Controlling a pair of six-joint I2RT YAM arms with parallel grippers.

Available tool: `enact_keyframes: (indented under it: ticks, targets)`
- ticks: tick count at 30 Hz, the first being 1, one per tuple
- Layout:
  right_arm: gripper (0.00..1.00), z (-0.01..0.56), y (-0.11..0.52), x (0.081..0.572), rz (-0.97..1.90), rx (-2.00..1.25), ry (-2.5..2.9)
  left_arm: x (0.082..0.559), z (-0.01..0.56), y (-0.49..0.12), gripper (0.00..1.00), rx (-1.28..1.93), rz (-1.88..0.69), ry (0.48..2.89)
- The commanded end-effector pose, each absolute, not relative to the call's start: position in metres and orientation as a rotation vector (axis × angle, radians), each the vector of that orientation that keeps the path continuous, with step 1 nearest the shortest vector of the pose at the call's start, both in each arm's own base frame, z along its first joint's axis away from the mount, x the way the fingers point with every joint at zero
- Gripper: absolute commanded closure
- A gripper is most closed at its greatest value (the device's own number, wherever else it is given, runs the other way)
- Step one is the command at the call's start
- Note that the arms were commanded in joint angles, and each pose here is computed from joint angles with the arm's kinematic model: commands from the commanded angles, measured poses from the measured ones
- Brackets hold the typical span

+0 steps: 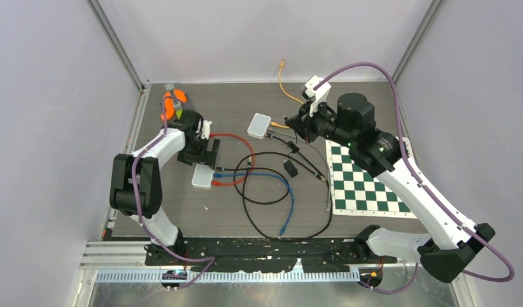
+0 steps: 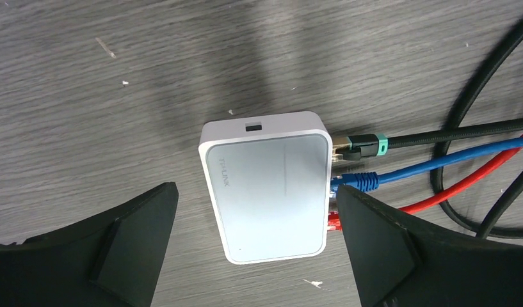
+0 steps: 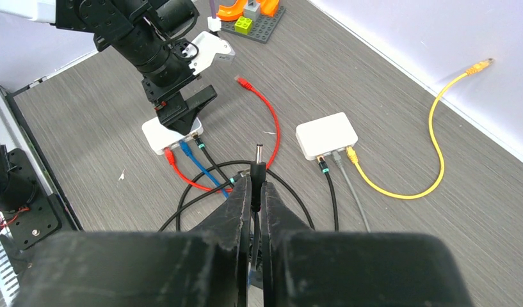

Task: Insert the plug into the switch port
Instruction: Pick up the switch port at the center of the board.

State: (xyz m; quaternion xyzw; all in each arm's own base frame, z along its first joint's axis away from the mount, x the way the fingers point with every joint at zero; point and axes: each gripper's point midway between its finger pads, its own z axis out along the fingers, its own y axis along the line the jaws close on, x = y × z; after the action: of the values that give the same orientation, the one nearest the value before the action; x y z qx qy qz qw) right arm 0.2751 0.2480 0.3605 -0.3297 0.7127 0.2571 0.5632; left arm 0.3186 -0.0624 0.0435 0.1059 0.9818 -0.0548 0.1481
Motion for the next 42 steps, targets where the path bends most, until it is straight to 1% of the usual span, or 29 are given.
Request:
enact_keyframes:
  ticks: [1,5,8,10,16,18,28,36,40,42]
  targets:
    - [0.95,0.383,0.244,0.274,0.596,-0.751,1.587,0.331,0.055,-0.062,0.04,0.265,-0.151,2.760]
    - [0.95,0.383,0.241,0.272,0.582,-0.765,1.579,0.322,0.046,-0.067,0.11,0.256,-0.169,2.818]
    - [0.95,0.385,0.239,0.272,0.570,-0.774,1.573,0.319,0.041,-0.066,0.13,0.254,-0.139,2.821]
    - [0.95,0.388,0.238,0.271,0.569,-0.774,1.567,0.317,0.038,-0.069,0.21,0.239,-0.157,2.819]
    - [0.95,0.393,0.234,0.266,0.565,-0.770,1.549,0.310,0.036,-0.074,0.16,0.246,-0.119,2.844]
    - [0.95,0.395,0.232,0.263,0.565,-0.766,1.541,0.309,0.035,-0.075,0.16,0.266,-0.093,2.848]
    - [0.95,0.400,0.223,0.259,0.542,-0.744,1.523,0.312,0.037,-0.078,0.29,0.320,-0.066,2.863]
    - [0.95,0.401,0.219,0.255,0.544,-0.730,1.522,0.322,0.040,-0.087,0.32,0.353,-0.078,2.874]
    - [0.95,0.402,0.220,0.256,0.546,-0.726,1.524,0.324,0.039,-0.090,0.40,0.371,-0.096,2.877]
    - [0.95,0.403,0.220,0.257,0.543,-0.725,1.519,0.324,0.040,-0.091,0.42,0.390,-0.104,2.871]
